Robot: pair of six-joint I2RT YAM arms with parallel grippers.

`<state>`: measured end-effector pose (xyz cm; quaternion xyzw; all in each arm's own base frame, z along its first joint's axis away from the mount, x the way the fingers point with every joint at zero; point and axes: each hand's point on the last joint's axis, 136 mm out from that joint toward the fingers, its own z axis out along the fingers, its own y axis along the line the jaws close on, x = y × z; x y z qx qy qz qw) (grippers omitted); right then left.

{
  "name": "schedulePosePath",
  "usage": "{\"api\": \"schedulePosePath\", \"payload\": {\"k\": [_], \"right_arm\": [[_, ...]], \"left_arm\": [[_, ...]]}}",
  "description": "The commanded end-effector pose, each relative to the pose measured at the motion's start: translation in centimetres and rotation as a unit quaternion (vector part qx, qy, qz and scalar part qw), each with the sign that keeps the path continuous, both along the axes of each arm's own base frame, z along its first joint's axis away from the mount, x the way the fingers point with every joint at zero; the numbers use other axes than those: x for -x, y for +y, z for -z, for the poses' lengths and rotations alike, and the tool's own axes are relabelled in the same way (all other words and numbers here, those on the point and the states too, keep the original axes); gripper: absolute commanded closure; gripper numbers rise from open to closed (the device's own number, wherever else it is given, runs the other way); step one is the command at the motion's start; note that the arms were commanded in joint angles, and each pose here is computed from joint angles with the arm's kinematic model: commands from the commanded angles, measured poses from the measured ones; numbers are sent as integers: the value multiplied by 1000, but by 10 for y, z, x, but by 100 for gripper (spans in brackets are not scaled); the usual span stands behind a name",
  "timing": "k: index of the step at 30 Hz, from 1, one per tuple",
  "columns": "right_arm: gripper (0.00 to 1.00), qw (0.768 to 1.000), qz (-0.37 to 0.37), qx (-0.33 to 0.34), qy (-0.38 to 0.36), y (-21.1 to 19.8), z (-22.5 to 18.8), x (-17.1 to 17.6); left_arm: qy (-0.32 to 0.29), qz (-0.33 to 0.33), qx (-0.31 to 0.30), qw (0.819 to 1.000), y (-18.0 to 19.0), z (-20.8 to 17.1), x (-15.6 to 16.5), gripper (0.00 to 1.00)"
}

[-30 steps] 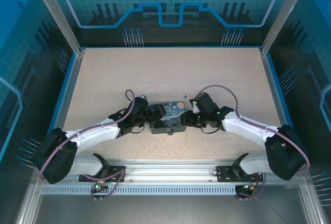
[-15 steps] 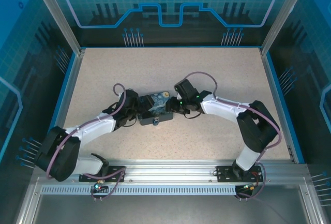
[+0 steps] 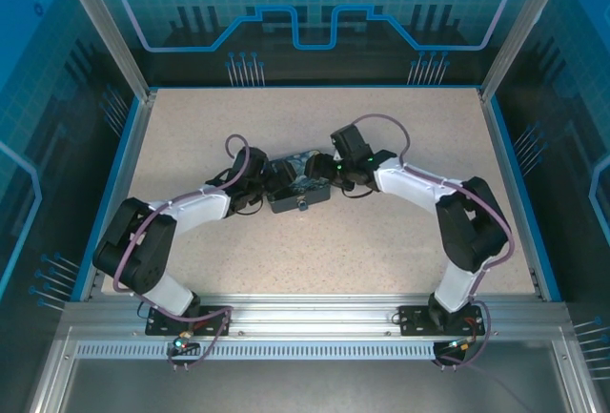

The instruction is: Unlock the padlock with the key

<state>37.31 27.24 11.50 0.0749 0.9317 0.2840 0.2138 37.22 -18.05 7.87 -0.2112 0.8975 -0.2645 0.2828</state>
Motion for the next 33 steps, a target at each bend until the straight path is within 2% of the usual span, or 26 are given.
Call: {"api": "schedulePosePath", "payload": {"k": [1, 7, 12, 19, 24, 29, 33], "right_arm": [[24, 999, -1, -4, -44, -20, -39, -11], [29, 998, 9, 46, -41, -65, -27, -15], [41, 996, 9, 90, -19, -79, -10, -22], [62, 994, -5, 103, 18, -69, 20, -25], [64, 994, -26, 105, 31, -49, 34, -18], [65, 993, -58, 101, 17, -26, 27, -7], [63, 990, -43, 131, 10, -39, 24, -9]], "left_arm": [[-23, 30, 17, 999, -14, -15, -7, 1], [-32, 29, 10, 999, -7, -21, -3, 1], [-36, 24, 0, 999, 2, -25, 0, 1], [-39, 9, -3, 999, 17, -32, 2, 1], [-39, 10, -6, 999, 19, -36, -2, 1], [-33, 2, -10, 999, 20, -30, -5, 1], [-30, -3, -11, 999, 21, -27, -9, 1]]}}
